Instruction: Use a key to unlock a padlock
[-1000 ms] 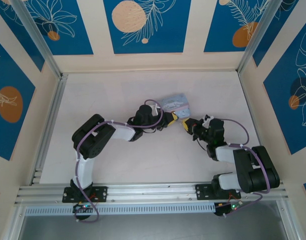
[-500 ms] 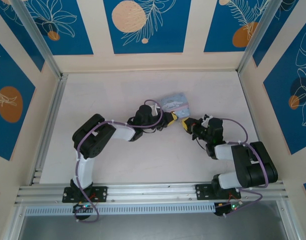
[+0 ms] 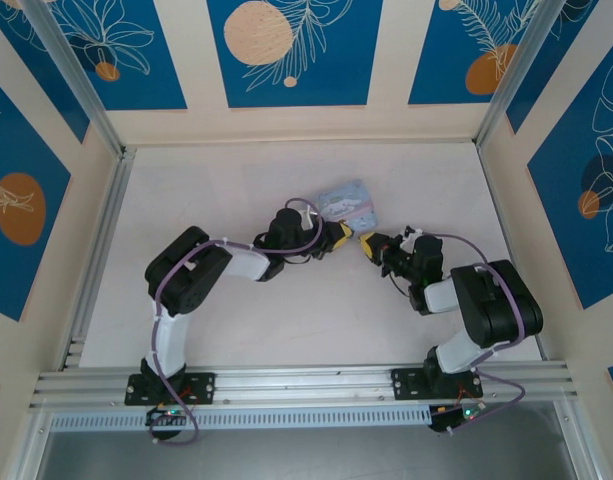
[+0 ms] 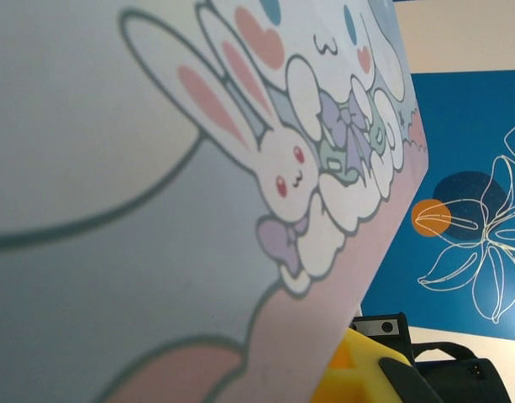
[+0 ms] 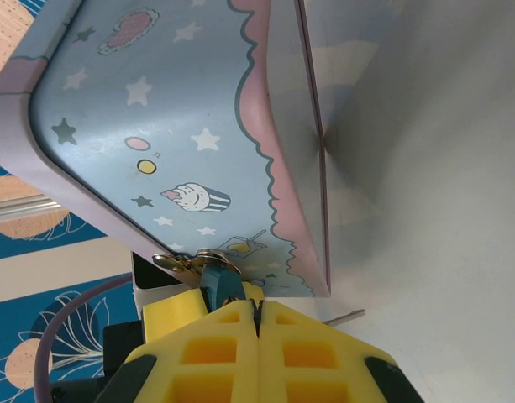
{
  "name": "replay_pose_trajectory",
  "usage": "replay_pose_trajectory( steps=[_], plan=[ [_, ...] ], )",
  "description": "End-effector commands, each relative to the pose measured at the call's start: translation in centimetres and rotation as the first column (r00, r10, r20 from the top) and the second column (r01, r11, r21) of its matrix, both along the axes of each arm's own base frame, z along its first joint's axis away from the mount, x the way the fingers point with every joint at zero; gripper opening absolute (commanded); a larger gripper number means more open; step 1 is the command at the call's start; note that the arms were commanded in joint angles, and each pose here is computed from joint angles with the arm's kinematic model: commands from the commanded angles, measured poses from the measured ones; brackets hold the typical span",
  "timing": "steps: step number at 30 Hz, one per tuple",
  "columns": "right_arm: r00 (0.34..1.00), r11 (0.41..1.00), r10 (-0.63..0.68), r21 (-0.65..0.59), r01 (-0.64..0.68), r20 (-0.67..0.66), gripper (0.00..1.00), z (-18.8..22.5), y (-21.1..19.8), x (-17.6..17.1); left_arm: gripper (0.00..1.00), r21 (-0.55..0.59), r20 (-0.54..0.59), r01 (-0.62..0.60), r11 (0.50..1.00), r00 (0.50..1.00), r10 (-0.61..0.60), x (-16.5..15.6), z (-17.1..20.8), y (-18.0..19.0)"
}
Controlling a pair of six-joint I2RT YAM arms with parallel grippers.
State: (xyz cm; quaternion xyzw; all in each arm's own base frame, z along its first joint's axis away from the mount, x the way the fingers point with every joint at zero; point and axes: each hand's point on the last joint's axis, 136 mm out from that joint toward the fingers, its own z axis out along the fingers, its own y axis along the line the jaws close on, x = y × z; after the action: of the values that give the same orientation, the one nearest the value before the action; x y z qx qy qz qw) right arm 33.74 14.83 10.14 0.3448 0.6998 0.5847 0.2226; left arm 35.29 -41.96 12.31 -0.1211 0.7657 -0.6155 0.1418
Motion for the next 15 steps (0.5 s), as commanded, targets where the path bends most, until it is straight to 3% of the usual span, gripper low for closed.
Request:
replay_pose_trajectory(
  steps=[1,15],
  plan=[
    [0.997,0.998,0.055,0.016,-0.056,0.048,0.00,0.9,1.1,0.2,0.00,-0.092,0.073,0.041,0.995,0.997,-0.035,-0.1,3.5,-1.0],
    [0.992,0.992,0.117,-0.043,-0.115,0.055,0.00,-0.3,1.6,0.6,0.00,-0.112,0.086,0.045,0.993,0.996,-0.036,-0.1,4.6,-1.1]
  ],
)
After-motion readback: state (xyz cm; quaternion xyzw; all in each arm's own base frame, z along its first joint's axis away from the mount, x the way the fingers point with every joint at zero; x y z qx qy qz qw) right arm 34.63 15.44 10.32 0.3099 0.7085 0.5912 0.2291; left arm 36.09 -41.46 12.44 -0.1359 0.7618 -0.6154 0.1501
